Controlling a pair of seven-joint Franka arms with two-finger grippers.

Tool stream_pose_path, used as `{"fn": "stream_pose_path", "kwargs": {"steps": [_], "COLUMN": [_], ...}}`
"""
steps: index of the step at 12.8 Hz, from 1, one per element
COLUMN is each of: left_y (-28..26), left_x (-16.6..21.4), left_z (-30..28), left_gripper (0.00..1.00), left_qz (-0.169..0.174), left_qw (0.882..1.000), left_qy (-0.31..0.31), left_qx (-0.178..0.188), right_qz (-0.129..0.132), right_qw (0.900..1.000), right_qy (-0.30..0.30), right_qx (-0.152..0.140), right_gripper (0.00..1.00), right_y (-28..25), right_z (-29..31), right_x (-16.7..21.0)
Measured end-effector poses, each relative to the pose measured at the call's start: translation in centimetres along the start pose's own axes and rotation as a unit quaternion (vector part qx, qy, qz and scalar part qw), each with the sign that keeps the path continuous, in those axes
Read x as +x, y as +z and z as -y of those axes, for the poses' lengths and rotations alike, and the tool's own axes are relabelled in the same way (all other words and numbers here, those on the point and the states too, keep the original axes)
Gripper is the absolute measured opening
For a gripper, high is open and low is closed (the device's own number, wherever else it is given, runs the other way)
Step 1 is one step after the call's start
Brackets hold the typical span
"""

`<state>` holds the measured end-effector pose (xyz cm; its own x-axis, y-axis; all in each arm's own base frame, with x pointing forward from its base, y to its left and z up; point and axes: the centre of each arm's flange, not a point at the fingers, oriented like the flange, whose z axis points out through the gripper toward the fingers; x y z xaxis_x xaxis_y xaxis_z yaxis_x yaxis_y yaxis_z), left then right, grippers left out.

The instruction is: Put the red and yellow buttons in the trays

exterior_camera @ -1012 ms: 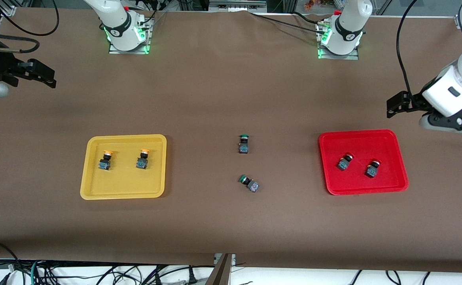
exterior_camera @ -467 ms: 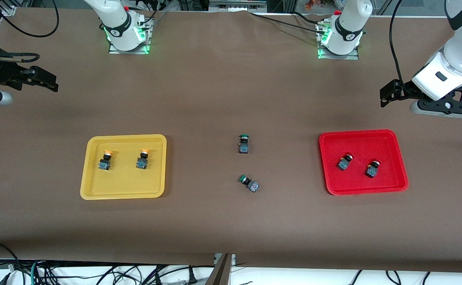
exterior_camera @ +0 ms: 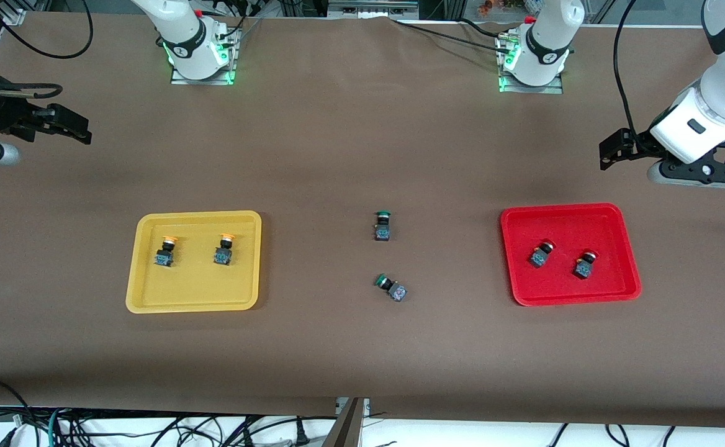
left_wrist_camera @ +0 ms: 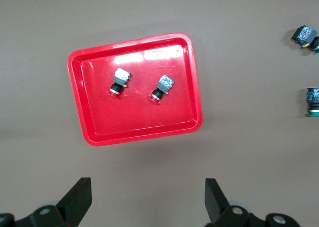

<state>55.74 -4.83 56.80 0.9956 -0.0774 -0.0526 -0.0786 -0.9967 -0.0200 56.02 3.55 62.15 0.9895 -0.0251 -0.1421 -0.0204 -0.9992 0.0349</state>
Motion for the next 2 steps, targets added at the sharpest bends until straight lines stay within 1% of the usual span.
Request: {"fn": "stream_pose_path", "kwargs": {"steps": [2], "left_y": [0.26], "left_x": [0.14], "left_z": [0.0], "left_gripper": [1.0], "left_qz": [0.002], "left_qw": [1.0], "left_qy": [0.0], "left_qx": [0.0], "right_qz": [0.0], "right_qw": [1.0], "right_qy": [0.0], "right_qx": [0.0], "right_gripper": [1.0], "right_y": [0.0], "right_z": [0.0], "right_x": [0.0]}}
